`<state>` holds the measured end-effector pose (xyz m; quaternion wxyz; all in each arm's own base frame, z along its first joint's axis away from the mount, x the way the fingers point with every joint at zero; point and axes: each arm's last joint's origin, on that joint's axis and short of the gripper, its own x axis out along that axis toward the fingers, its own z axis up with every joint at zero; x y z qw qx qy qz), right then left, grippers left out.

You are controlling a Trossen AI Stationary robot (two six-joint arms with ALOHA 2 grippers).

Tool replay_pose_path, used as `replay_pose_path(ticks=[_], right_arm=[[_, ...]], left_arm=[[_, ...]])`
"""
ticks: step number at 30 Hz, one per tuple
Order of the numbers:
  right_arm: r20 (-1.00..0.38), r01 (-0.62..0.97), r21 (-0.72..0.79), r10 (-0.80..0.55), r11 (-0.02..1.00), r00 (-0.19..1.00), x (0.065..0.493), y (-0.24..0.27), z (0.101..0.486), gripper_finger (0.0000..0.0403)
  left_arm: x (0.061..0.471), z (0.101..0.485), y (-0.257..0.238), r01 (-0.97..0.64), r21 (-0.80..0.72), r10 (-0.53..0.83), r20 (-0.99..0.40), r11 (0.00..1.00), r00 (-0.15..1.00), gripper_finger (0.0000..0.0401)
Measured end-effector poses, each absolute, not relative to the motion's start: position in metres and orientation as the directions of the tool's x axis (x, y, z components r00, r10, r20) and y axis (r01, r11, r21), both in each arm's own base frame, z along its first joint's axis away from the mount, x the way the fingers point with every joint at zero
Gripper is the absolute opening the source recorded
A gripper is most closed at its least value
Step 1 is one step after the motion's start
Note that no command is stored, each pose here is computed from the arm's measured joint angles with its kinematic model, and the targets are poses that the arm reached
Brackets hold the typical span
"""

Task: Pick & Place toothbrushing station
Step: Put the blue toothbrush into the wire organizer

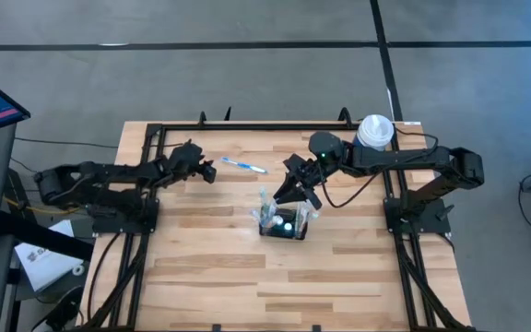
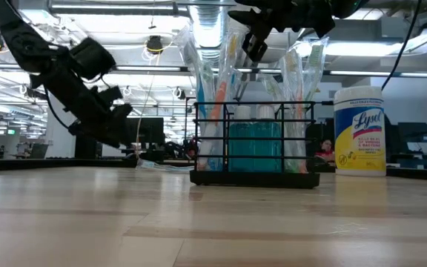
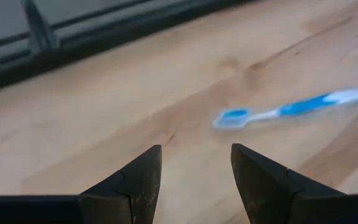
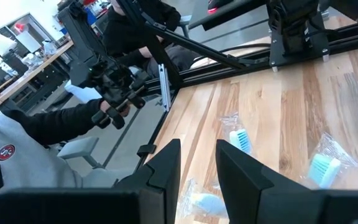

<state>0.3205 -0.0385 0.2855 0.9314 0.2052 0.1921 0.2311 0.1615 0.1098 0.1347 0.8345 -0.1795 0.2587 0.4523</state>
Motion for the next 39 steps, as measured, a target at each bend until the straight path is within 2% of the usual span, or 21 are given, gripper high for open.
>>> replay_pose_path(ticks=[4,8,11,21,31,39], right_arm=[[-0.268,-0.348,0.467,0.505,0.813,0.821,0.321,-0.034,0.285,0.0093],[-0.267,-0.354,0.465,0.51,0.811,0.817,0.322,-0.031,0.285,0.0093],[-0.267,-0.356,0.465,0.513,0.81,0.816,0.322,-0.03,0.285,0.0093],[-0.268,-0.356,0.466,0.513,0.81,0.816,0.322,-0.03,0.285,0.0093],[-0.27,-0.355,0.467,0.513,0.81,0.815,0.322,-0.03,0.285,0.0093],[-0.271,-0.362,0.454,0.513,0.814,0.815,0.322,-0.03,0.285,0.0093]], left_arm=[[0.161,0.124,0.116,-0.851,-0.059,0.639,-0.634,0.522,0.436,0.0186],[0.167,0.116,0.12,-0.788,-0.072,0.574,-0.645,0.611,0.504,0.0187],[0.17,0.109,0.121,-0.753,-0.032,0.554,-0.657,0.657,0.511,0.0187],[0.175,0.092,0.126,-0.754,0.021,0.57,-0.669,0.657,0.477,0.0187],[0.179,0.089,0.129,-0.68,0.126,0.585,-0.634,0.723,0.505,0.0184],[0.183,0.086,0.131,-0.657,0.127,0.579,-0.613,0.743,0.537,0.0165]])
